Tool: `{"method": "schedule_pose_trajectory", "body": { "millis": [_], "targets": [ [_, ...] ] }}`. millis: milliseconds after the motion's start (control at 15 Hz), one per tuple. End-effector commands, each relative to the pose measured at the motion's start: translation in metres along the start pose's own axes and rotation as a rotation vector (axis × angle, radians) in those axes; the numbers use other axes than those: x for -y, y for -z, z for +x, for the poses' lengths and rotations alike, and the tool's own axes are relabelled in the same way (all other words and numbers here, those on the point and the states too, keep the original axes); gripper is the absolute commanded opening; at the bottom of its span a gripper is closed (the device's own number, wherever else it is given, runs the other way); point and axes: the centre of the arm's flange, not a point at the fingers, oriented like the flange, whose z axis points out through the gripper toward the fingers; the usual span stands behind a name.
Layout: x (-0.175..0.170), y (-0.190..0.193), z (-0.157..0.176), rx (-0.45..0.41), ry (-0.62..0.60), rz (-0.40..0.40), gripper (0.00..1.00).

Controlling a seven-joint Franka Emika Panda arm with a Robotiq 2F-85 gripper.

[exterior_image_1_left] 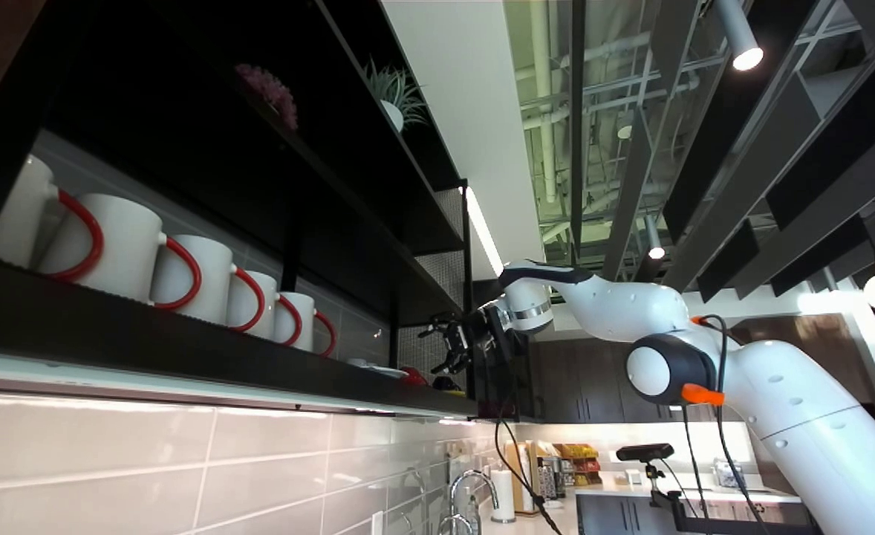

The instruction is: Put the white plates on the counter then unstack them.

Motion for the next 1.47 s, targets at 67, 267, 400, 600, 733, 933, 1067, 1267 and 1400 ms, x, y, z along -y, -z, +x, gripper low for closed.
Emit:
{"method": "schedule_pose_trajectory", "body": {
  "millis": [67,267,400,600,733,933,1067,1267,1400],
  "targets": [
    [-0.016,0.038,-0.041,0.141,0.133,-0.093,1.0],
    [-0.035,0.057,-0.065,0.279,0.236,-0.143,1.0],
    [-0.05,0.066,-0.084,0.349,0.311,-0.2,1.0],
    [-0.072,0.079,-0.104,0.432,0.438,-0.28,1.0],
    [-0.086,0.088,-0.118,0.512,0.523,-0.304,1.0],
    [-0.1,0.091,-0.131,0.579,0.676,-0.341,1.0],
    [-0.108,0.088,-0.135,0.613,0.785,-0.327,1.0],
    [-0.12,0.072,-0.127,0.515,0.91,-0.251,1.0],
    [-0.132,0.056,-0.119,0.424,0.936,-0.215,1.0]
  ]
}}
